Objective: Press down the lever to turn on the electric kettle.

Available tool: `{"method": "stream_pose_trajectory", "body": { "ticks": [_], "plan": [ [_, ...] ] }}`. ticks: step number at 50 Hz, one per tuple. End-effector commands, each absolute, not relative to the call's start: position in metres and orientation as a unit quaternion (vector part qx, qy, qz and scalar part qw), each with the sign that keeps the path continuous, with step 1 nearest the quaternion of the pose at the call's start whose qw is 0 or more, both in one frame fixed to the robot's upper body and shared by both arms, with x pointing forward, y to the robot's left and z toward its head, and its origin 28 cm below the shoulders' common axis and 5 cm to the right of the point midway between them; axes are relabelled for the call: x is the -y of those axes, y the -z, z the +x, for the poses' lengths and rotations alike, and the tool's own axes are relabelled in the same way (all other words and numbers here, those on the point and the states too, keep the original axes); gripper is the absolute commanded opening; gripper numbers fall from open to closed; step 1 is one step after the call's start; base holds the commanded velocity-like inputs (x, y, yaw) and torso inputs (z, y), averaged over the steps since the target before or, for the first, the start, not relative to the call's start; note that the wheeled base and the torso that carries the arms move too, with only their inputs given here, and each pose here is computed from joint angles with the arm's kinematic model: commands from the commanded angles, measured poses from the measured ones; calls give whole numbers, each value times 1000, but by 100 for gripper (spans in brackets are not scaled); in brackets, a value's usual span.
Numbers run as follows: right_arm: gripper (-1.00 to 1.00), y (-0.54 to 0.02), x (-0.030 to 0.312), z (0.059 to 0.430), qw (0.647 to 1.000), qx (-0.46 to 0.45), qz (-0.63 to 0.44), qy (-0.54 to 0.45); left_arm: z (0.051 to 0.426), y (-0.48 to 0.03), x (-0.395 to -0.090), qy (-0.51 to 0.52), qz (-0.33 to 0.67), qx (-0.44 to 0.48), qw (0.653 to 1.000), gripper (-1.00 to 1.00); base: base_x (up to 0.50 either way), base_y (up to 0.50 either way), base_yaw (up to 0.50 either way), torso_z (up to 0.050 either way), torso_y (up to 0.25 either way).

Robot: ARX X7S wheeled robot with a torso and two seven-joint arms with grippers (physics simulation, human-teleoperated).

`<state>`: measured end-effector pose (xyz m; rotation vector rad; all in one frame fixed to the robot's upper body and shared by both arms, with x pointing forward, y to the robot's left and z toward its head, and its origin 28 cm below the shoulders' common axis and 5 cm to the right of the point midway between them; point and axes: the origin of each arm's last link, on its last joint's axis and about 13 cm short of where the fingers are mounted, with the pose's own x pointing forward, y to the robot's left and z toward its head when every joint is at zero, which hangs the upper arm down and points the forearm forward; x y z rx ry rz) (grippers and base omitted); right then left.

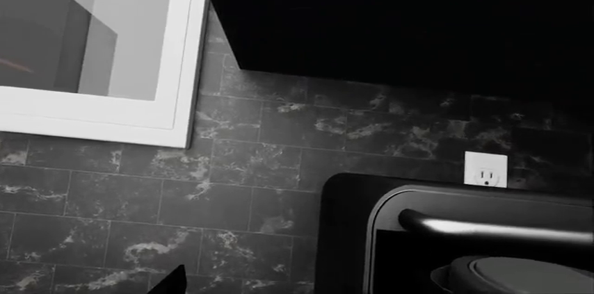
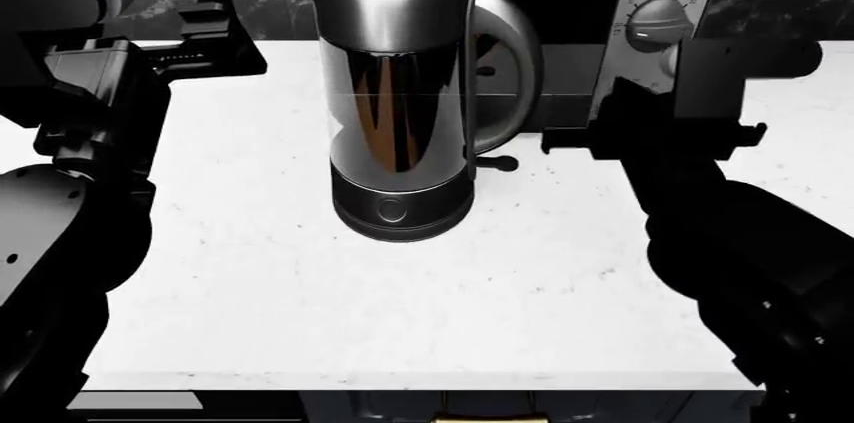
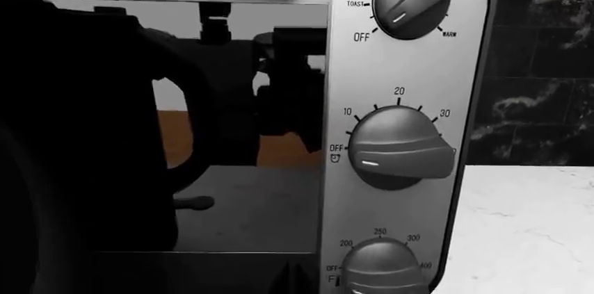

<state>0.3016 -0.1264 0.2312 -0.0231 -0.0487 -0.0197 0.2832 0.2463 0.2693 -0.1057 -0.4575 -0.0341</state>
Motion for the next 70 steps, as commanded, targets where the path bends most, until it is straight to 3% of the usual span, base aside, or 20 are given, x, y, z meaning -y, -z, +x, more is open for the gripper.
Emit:
{"method": "stream_pose_trajectory", "body": {
  "ticks": [1,70],
  "plan": [
    [-100,-224,126,303,1000,10,-1,-2,283,-269,-246,17,-53,226,973,100,0,0,0,0,0],
    [-100,-207,105,308,994,-32,11,-107,282,-262,-249,9,-52,219,974,100,0,0,0,0,0]
  ]
}}
